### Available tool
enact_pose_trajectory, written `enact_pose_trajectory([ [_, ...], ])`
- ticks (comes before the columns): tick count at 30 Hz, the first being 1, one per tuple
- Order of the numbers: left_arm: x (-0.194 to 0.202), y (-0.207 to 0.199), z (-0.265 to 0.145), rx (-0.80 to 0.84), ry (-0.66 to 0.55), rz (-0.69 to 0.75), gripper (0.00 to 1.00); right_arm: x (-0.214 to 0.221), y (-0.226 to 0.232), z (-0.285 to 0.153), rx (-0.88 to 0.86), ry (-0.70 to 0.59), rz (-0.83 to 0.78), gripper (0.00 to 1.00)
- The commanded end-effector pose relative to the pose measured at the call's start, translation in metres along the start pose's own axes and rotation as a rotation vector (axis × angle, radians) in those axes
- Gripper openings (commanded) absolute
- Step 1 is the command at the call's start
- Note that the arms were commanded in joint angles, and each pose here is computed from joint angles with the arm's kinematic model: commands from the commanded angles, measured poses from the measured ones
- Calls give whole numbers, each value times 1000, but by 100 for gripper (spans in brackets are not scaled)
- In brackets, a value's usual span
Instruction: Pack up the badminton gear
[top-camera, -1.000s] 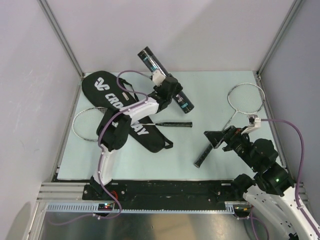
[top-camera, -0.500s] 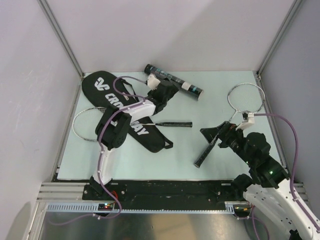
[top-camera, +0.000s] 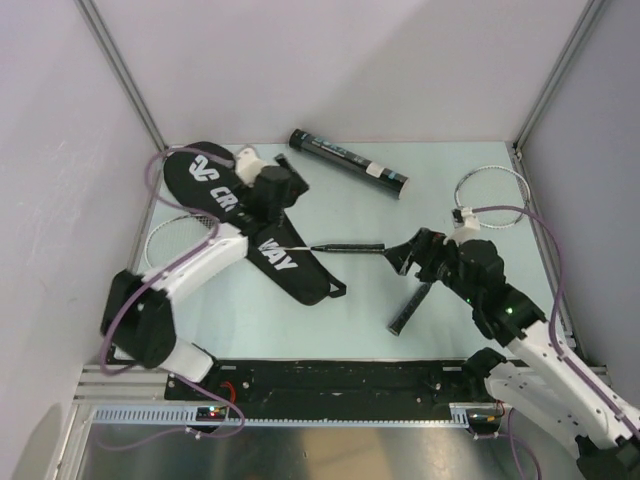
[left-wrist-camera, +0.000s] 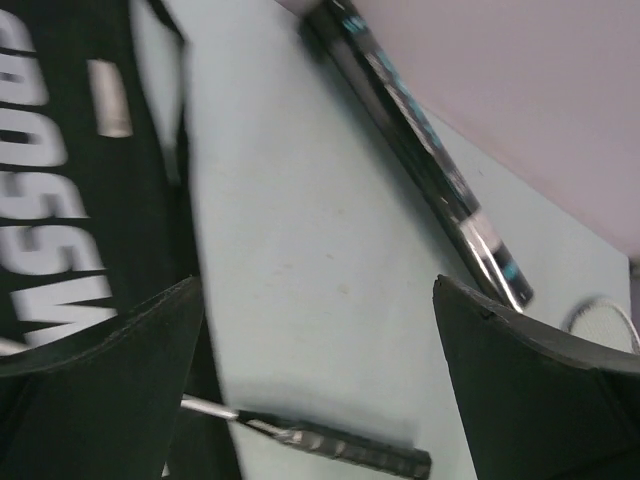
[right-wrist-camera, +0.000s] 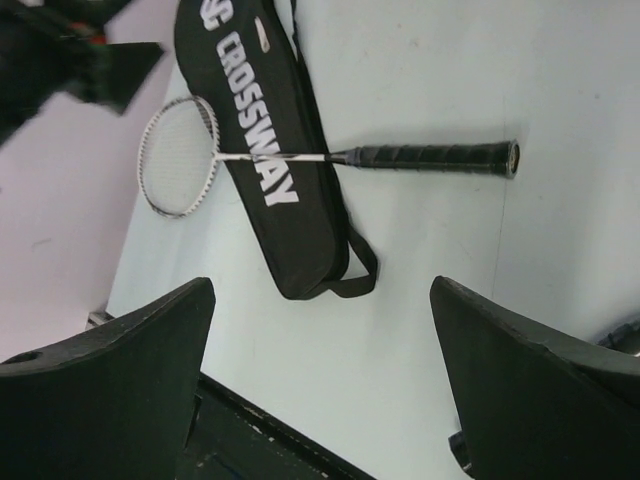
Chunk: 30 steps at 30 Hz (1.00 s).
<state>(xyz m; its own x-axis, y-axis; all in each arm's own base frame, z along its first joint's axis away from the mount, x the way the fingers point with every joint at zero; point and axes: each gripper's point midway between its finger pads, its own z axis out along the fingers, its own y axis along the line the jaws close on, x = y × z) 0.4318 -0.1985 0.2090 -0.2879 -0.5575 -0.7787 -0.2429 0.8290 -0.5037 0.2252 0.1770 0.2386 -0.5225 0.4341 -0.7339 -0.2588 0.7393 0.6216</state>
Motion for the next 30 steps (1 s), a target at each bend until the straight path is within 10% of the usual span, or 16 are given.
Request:
enact_pose_trajectory([
  [1, -31, 88, -27, -223, -70, -43, 99, -3, 19, 13, -76, 6, -1, 94],
  [14, -11, 172, -39, -434, -14, -253, 54, 9, 25, 13, -93, 48, -15, 92],
  [30, 46, 186, 16, -601, 150, -368, 44, 4, 18, 4, -73, 13, -70, 94],
])
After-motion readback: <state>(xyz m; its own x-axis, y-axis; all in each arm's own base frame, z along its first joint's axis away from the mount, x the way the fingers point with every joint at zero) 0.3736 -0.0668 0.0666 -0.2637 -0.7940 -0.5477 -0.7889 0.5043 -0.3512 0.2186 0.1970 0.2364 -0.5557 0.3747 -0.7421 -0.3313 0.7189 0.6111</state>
